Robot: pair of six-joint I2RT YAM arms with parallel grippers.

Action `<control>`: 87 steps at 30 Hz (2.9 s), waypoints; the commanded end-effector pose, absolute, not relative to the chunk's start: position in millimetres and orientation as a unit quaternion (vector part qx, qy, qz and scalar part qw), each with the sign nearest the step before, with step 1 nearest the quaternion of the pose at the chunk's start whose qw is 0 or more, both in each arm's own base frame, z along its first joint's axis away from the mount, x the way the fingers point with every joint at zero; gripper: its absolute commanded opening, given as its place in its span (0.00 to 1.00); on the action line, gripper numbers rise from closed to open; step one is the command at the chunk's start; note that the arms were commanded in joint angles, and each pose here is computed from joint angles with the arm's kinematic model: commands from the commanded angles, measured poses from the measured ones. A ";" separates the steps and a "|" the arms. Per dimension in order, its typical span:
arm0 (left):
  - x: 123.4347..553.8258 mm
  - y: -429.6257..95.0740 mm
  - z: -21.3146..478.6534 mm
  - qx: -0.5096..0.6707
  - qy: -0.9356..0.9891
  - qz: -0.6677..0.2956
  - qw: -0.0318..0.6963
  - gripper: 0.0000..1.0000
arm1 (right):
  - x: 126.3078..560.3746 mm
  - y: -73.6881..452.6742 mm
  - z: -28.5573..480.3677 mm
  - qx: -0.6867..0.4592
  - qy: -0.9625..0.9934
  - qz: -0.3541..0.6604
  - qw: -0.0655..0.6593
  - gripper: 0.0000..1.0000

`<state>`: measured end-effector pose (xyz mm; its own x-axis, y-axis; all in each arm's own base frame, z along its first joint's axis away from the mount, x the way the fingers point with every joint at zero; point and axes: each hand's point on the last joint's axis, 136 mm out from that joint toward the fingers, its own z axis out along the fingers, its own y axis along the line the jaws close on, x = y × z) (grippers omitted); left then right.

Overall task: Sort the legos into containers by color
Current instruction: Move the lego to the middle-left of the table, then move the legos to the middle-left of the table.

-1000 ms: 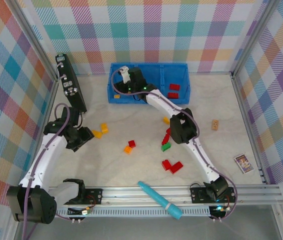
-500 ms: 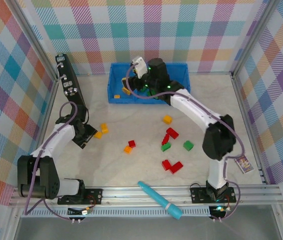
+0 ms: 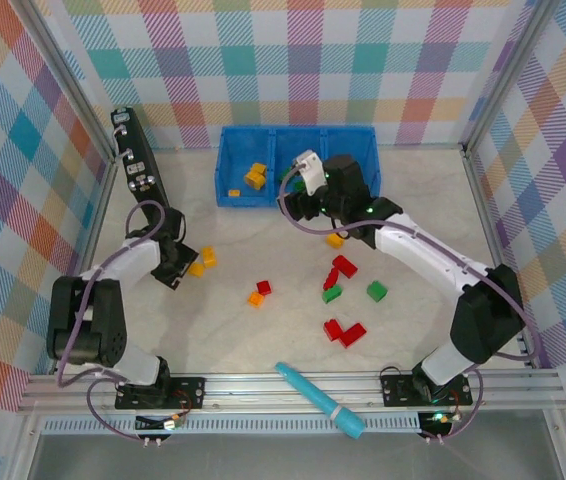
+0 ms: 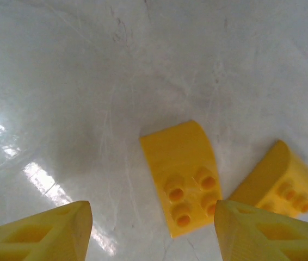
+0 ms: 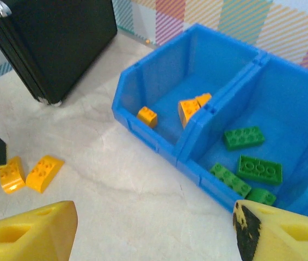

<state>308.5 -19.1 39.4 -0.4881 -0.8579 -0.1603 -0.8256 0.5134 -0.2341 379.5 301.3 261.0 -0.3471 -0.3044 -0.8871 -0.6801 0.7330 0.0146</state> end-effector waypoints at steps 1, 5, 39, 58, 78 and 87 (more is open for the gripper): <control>319.3 -26.0 32.2 -0.501 0.853 -0.071 0.128 0.61 | 372.4 290.2 265.0 -0.287 0.806 0.195 0.479 0.76; 322.1 -31.2 20.2 -0.501 0.855 -0.067 0.118 0.61 | 367.8 286.4 256.6 -0.284 0.815 0.193 0.467 0.77; 345.6 -44.3 85.3 -0.451 0.868 -0.076 0.192 0.63 | 365.0 298.7 235.3 -0.310 0.818 0.212 0.436 0.78; 355.9 -41.6 35.6 -0.469 0.867 -0.043 0.165 0.83 | 367.8 305.0 220.9 -0.304 0.832 0.220 0.409 0.78; 295.3 -23.2 12.6 -0.495 0.861 0.010 0.118 0.76 | 381.7 319.5 203.6 -0.313 0.838 0.222 0.389 0.79; 260.1 -14.3 18.1 -0.504 0.857 0.031 0.106 0.76 | 381.0 321.3 204.6 -0.316 0.836 0.227 0.386 0.79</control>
<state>306.3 -26.8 29.1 -0.4562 -0.8569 -0.2399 -0.8395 0.5038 -0.2034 378.7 316.8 194.4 -0.5048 -0.3668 -0.7814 -0.6968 0.7074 0.1181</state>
